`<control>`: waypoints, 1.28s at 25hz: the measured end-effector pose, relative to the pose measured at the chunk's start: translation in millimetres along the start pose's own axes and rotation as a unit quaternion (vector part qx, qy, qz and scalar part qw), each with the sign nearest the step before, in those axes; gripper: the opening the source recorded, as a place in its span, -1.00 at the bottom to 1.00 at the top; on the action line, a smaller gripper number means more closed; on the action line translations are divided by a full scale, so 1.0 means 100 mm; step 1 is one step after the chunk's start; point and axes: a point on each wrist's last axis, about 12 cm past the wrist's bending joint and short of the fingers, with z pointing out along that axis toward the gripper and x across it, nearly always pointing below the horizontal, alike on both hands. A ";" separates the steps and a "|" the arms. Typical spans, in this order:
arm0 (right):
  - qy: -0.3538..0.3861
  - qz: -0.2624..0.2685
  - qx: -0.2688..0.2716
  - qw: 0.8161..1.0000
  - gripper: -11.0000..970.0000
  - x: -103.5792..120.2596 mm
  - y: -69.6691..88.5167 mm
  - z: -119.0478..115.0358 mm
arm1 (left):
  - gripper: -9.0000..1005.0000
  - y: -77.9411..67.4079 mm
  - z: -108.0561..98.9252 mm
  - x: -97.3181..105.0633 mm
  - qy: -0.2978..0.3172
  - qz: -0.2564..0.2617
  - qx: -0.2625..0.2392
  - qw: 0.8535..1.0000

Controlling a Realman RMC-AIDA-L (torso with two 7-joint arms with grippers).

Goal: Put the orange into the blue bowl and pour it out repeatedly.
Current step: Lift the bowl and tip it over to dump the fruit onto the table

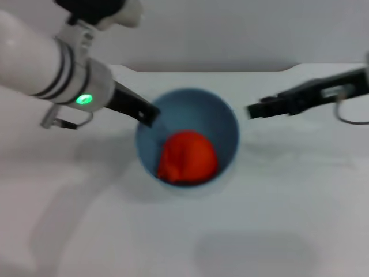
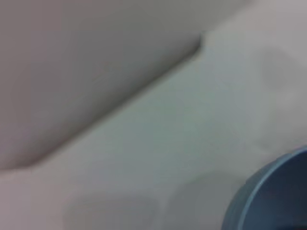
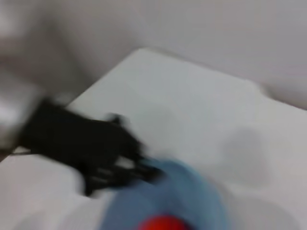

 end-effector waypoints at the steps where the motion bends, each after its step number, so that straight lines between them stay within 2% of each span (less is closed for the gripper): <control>1: -0.007 0.029 0.012 0.999 -0.08 0.09 -0.09 -0.09 | -0.99 0.03 -0.07 0.04 -0.020 0.003 -0.016 1.000; 4: -0.007 0.079 0.042 0.996 -0.08 0.33 -0.26 -0.27 | -0.99 0.14 -0.21 0.17 -0.062 0.006 -0.071 0.995; 6: 0.014 0.104 0.070 0.992 -0.08 0.48 -0.36 -0.34 | -0.99 0.17 -0.27 0.22 -0.088 0.015 -0.105 0.990; 9: 0.055 0.143 0.099 0.983 -0.09 0.70 -0.47 -0.37 | -0.99 0.12 -0.30 0.29 -0.141 0.037 -0.147 0.978; 11: 0.076 0.165 0.107 0.977 -0.09 0.82 -0.51 -0.36 | -0.98 0.03 -0.31 0.31 -0.188 0.067 -0.176 0.964; 14: 0.085 0.179 0.111 0.974 -0.09 0.91 -0.53 -0.37 | -0.98 -0.15 -0.28 0.33 -0.261 0.147 -0.211 0.931; 15: 0.085 0.185 0.111 0.973 -0.09 0.95 -0.54 -0.38 | -0.98 -0.28 -0.20 0.37 -0.297 0.203 -0.225 0.905; 16: 0.085 0.185 0.111 0.973 -0.09 0.95 -0.54 -0.38 | -0.98 -0.28 -0.20 0.37 -0.297 0.203 -0.225 0.905; 18: 0.084 0.188 0.112 0.972 -0.09 0.97 -0.54 -0.38 | -0.98 -0.39 -0.09 0.41 -0.332 0.243 -0.238 0.880; 20: 0.082 0.192 0.112 0.972 -0.10 0.98 -0.55 -0.39 | -0.98 -0.52 0.04 0.48 -0.374 0.291 -0.258 0.842; 22: 0.082 0.194 0.112 0.971 -0.10 0.99 -0.55 -0.40 | -0.98 -0.65 0.20 0.58 -0.403 0.354 -0.286 0.794; 23: 0.082 0.195 0.112 0.971 -0.10 1.00 -0.55 -0.40 | -0.98 -0.76 0.33 0.67 -0.424 0.412 -0.316 0.742; 24: 0.082 0.195 0.112 0.971 -0.10 1.00 -0.55 -0.40 | -0.98 -0.76 0.33 0.67 -0.424 0.412 -0.316 0.742; 26: 0.082 0.197 0.112 0.970 -0.10 1.02 -0.55 -0.41 | -0.99 -0.83 0.42 0.75 -0.434 0.446 -0.343 0.704; 27: 0.082 0.198 0.112 0.970 -0.10 1.02 -0.55 -0.41 | -0.99 -0.84 0.44 0.76 -0.435 0.449 -0.356 0.694; 32: 0.081 0.198 0.113 0.970 -0.10 1.02 -0.56 -0.41 | -0.99 -0.86 0.50 0.81 -0.424 0.470 -0.393 0.667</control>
